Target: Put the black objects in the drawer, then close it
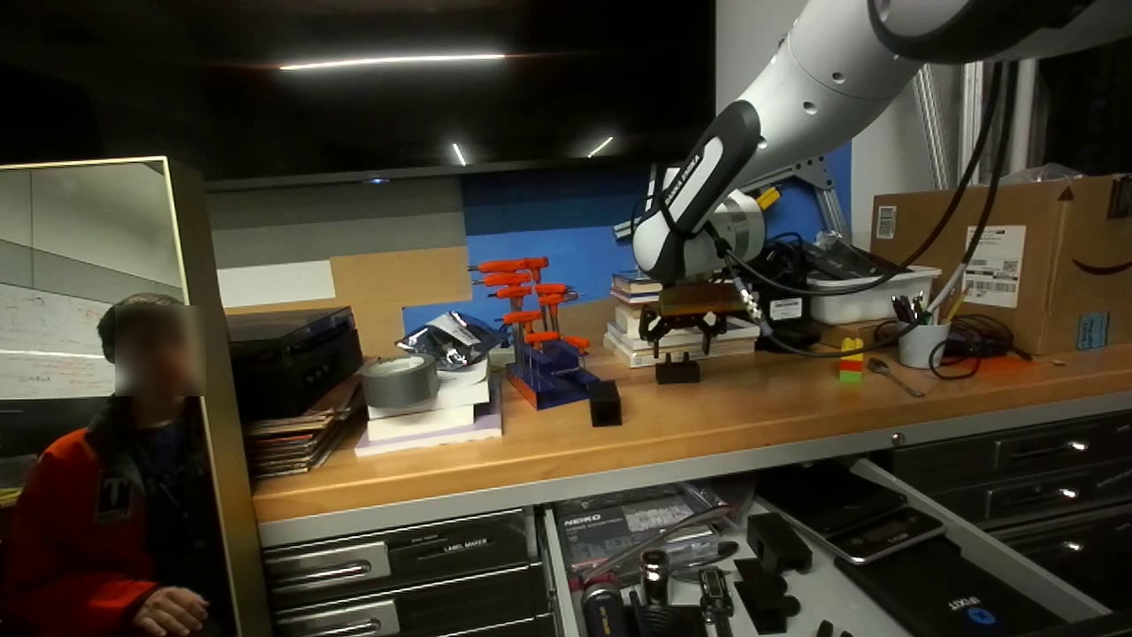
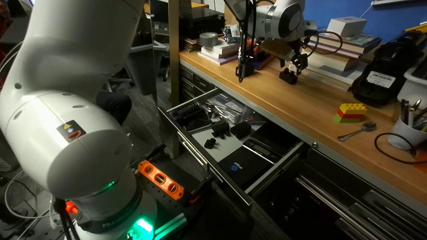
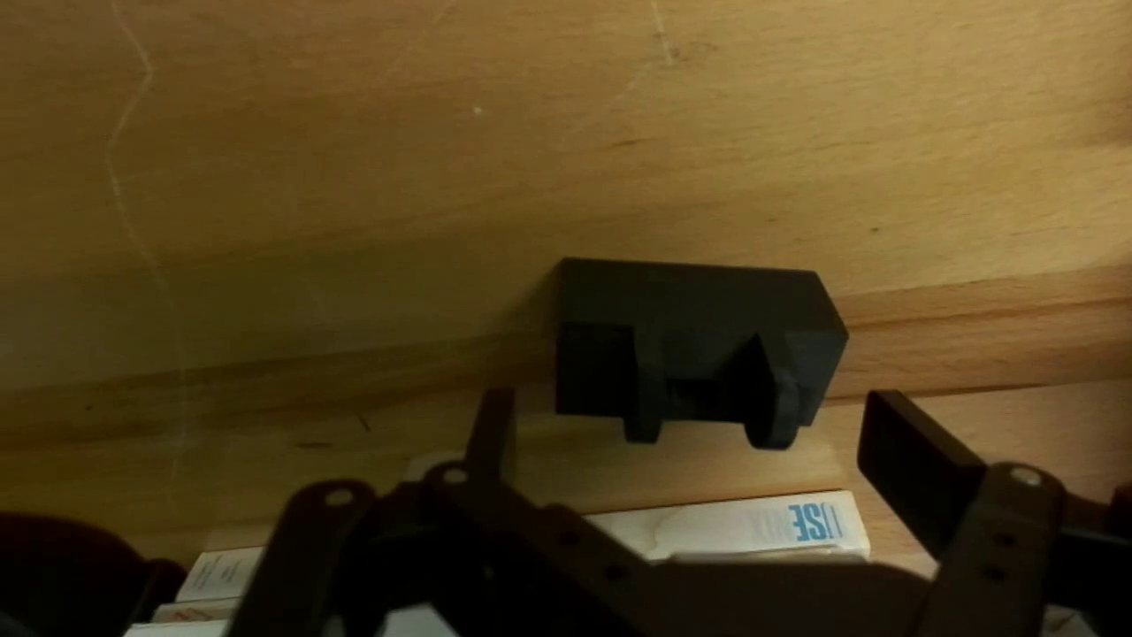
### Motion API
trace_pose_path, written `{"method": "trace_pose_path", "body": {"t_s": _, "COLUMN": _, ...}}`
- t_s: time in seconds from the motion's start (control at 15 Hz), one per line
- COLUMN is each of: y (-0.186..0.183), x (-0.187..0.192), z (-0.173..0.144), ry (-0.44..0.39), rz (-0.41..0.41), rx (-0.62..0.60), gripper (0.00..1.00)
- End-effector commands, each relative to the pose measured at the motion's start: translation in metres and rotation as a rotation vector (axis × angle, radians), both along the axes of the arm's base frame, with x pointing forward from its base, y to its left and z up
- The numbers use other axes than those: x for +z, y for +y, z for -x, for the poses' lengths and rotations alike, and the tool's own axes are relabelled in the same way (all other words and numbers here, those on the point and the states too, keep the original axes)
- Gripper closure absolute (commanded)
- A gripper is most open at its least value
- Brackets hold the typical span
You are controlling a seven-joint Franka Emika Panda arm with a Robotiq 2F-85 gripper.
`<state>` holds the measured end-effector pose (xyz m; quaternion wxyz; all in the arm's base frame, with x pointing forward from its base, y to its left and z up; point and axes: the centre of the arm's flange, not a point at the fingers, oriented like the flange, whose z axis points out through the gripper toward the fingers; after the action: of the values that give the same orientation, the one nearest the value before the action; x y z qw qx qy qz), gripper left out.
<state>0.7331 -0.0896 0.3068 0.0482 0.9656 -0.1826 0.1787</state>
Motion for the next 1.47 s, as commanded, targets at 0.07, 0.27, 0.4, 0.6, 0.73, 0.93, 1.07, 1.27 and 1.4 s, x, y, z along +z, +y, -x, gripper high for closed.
{"method": "trace_pose_path", "body": {"t_s": 0.07, "y": 0.000, "x": 0.003, "z": -0.011, "ry": -0.011, "rz": 0.003, "rx": -0.009, "gripper": 0.00}}
{"method": "trace_pose_path", "body": {"t_s": 0.27, "y": -0.003, "x": -0.003, "z": -0.013, "ry": -0.001, "rz": -0.001, "rx": -0.011, "gripper": 0.00}}
{"method": "trace_pose_path", "body": {"t_s": 0.4, "y": -0.006, "x": -0.008, "z": -0.014, "ry": 0.007, "rz": -0.001, "rx": -0.014, "gripper": 0.00}}
{"method": "trace_pose_path", "body": {"t_s": 0.6, "y": -0.009, "x": -0.012, "z": -0.014, "ry": 0.010, "rz": -0.001, "rx": -0.018, "gripper": 0.00}}
{"method": "trace_pose_path", "body": {"t_s": 0.73, "y": -0.010, "x": -0.012, "z": -0.014, "ry": 0.008, "rz": 0.003, "rx": -0.016, "gripper": 0.25}}
{"method": "trace_pose_path", "body": {"t_s": 0.93, "y": -0.009, "x": -0.009, "z": -0.015, "ry": -0.002, "rz": 0.008, "rx": -0.014, "gripper": 0.42}}
{"method": "trace_pose_path", "body": {"t_s": 1.07, "y": -0.009, "x": -0.007, "z": -0.015, "ry": -0.005, "rz": 0.010, "rx": -0.014, "gripper": 0.58}}
{"method": "trace_pose_path", "body": {"t_s": 1.27, "y": -0.012, "x": -0.006, "z": -0.014, "ry": -0.002, "rz": 0.015, "rx": -0.023, "gripper": 0.80}}
{"method": "trace_pose_path", "body": {"t_s": 1.4, "y": -0.013, "x": -0.008, "z": -0.007, "ry": 0.056, "rz": -0.006, "rx": -0.047, "gripper": 0.76}}
